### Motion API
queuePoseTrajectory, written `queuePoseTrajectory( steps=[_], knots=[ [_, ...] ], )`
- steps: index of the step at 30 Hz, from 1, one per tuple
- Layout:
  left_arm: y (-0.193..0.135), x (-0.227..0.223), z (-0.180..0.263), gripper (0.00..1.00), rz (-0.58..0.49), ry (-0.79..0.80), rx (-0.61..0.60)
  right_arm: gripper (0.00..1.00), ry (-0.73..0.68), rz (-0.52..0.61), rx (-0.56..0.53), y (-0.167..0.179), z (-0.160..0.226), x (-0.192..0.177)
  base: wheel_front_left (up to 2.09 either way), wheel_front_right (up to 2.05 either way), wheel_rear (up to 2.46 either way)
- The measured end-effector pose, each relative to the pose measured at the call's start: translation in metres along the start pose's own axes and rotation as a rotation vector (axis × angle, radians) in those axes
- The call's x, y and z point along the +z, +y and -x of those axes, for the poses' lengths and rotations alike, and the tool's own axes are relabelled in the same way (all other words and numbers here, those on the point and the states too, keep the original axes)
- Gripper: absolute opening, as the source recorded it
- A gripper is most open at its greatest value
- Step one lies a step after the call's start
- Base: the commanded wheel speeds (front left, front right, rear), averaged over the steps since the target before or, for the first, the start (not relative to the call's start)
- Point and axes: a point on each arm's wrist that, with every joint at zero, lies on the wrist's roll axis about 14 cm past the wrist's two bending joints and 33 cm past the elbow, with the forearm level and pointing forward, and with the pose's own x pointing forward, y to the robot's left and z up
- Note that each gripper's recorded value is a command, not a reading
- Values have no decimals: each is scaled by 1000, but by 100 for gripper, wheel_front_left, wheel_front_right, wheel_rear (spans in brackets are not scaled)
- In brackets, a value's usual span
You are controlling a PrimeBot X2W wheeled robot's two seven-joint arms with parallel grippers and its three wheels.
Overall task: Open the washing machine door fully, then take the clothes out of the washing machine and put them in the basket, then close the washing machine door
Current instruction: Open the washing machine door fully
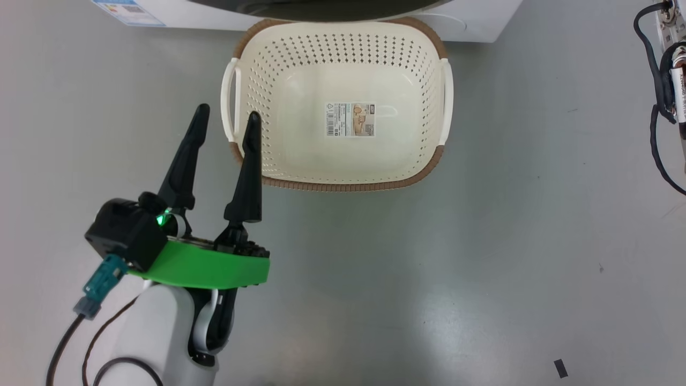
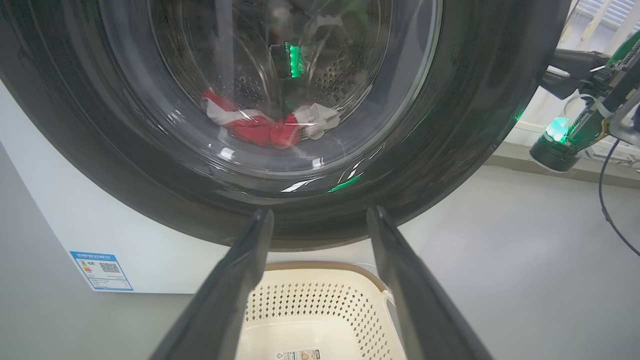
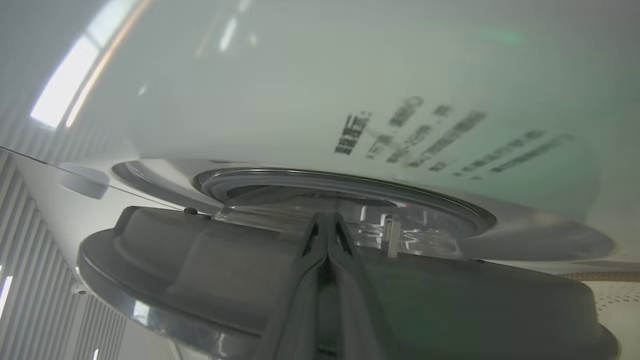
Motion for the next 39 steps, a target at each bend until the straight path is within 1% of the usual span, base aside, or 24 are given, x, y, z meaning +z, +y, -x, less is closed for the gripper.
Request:
queuePoseTrajectory(
  steps=[8,19,32,39],
  knots=[
    [-4,-2,-2,100,7,3,-9,0,63,28,13,12,3,-12,0,0,0],
    [-6,2,-5,100,5,-10,-18,0,140,36,21,20,9,-36,0,0,0],
    [-15,13,-9,100,12,-39,-35,0,205,44,-6,23,27,-64,0,0,0],
    [-20,16,-8,100,18,-44,-44,0,205,31,-27,19,33,-72,0,0,0]
  ],
)
